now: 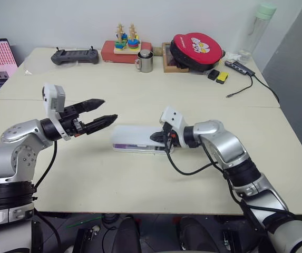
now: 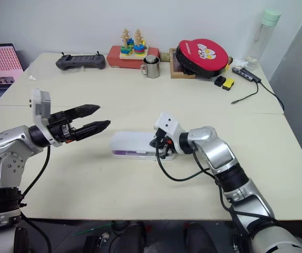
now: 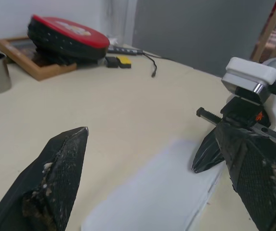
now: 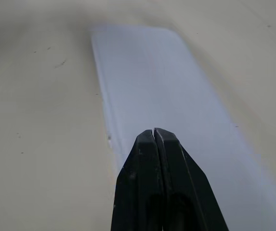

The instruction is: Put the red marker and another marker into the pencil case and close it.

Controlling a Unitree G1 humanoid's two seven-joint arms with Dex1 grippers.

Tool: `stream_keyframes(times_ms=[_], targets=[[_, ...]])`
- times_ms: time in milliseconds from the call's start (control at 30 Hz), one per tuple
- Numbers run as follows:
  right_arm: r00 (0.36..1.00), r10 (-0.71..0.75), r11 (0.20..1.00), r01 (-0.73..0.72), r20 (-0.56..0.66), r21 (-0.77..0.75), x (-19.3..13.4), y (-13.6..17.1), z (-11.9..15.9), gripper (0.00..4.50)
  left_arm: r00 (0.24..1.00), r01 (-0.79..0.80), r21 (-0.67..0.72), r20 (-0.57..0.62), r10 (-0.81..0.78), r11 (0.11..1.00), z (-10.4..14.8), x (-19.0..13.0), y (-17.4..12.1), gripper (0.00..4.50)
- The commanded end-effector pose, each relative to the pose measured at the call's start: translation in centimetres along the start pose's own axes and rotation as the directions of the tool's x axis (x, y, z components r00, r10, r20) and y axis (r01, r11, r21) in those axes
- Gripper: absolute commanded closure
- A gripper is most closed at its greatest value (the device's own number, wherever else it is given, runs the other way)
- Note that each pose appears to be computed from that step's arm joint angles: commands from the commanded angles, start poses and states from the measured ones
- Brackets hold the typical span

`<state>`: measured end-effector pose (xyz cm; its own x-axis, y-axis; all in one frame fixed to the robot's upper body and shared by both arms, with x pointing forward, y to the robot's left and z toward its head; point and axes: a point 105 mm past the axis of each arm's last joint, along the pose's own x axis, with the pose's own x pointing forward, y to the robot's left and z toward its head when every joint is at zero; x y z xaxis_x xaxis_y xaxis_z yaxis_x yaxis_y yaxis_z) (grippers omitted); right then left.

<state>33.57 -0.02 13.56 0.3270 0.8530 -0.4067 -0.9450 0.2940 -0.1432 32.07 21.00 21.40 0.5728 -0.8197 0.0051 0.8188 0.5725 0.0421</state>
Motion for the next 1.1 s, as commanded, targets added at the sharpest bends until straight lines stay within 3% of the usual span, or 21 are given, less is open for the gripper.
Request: stream_keyframes(times_ms=[33, 267, 400, 500, 600, 667, 800, 900, 1100], targets=[[0.999, -0.025, 1.000, 0.025, -0.027, 0.006, 0.7, 1.4, -1.5, 4.48, 0.995, 0.090, 0.045, -0.051, -0.088, 0.995, 0.2, 0.6, -1.5, 0.00], [0.988, -0.114, 0.992, 0.118, -0.102, 0.034, 0.8, 0.0, -4.1, 4.48, 0.984, 0.138, 0.047, -0.117, -0.132, 0.989, -0.8, 0.7, -1.9, 0.00], [0.992, -0.125, 0.989, 0.124, 0.001, 0.084, 0.2, -0.1, -2.4, 4.48, 0.994, 0.049, 0.071, -0.098, -0.041, 0.996, -1.0, 1.3, -0.4, 0.00], [0.947, -0.272, 0.953, 0.241, 0.171, 0.185, -3.1, -2.2, -0.3, 4.48, 0.981, -0.187, 0.064, -0.043, 0.190, 0.980, -1.3, 1.6, 2.9, 0.00], [0.826, -0.507, 0.850, 0.430, 0.246, 0.305, -7.9, -5.5, -0.9, 4.03, 0.900, -0.415, 0.158, -0.076, 0.430, 0.896, -2.7, 1.2, 6.4, 0.00], [0.745, -0.625, 0.767, 0.531, 0.233, 0.359, -11.0, -6.9, -2.2, 3.55, 0.844, -0.524, 0.148, -0.042, 0.534, 0.839, -2.7, 0.1, 8.4, 0.00], [0.659, -0.727, 0.671, 0.625, 0.190, 0.399, -14.6, -7.8, -4.2, 2.56, 0.772, -0.620, 0.178, -0.032, 0.635, 0.764, -3.3, -2.1, 10.1, 0.00], [0.660, -0.739, 0.654, 0.656, 0.135, 0.377, -15.4, -7.9, -5.9, 1.86, 0.747, -0.656, 0.141, -0.023, 0.665, 0.742, -3.6, -3.2, 10.6, 0.00], [0.674, -0.725, 0.672, 0.649, 0.140, 0.357, -15.1, -7.7, -5.7, 0.33, 0.784, -0.611, 0.139, -0.031, 0.620, 0.779, -3.4, -2.7, 9.9, 0.00]])
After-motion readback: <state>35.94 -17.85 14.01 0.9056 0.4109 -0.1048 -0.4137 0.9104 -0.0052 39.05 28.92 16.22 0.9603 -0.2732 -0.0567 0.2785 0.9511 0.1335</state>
